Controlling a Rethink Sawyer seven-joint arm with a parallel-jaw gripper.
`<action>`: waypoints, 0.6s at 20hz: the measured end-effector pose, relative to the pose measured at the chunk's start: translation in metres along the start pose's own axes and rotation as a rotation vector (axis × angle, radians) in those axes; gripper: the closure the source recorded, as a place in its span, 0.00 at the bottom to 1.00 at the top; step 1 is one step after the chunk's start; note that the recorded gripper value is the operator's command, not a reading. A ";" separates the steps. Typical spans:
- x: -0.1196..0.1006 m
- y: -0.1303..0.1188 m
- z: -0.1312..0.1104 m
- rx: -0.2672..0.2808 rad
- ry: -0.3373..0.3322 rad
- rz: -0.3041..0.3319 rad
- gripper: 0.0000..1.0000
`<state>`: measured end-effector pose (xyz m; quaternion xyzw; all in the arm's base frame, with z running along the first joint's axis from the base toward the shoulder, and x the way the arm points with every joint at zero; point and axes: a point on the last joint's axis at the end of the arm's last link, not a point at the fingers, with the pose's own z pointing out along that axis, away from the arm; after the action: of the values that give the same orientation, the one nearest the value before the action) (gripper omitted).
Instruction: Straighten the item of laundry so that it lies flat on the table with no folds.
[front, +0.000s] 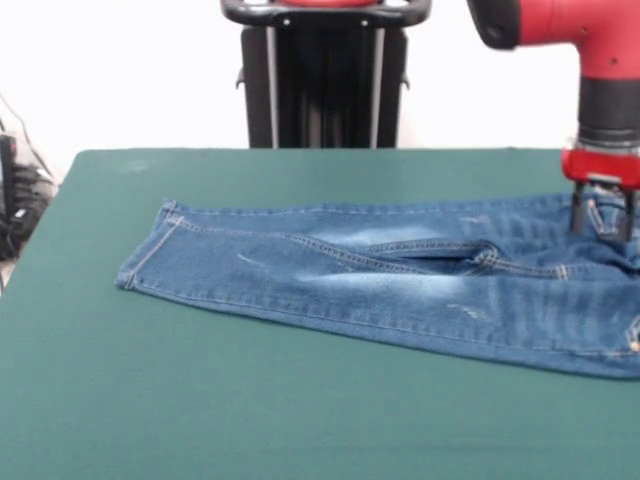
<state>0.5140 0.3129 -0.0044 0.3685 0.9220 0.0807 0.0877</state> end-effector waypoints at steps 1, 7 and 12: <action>-0.004 -0.002 -0.002 0.005 -0.012 0.004 0.00; -0.063 -0.025 -0.028 0.023 -0.075 0.101 0.00; -0.132 -0.056 -0.051 0.023 -0.109 0.232 0.00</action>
<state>0.5597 0.1767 0.0468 0.4775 0.8678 0.0596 0.1238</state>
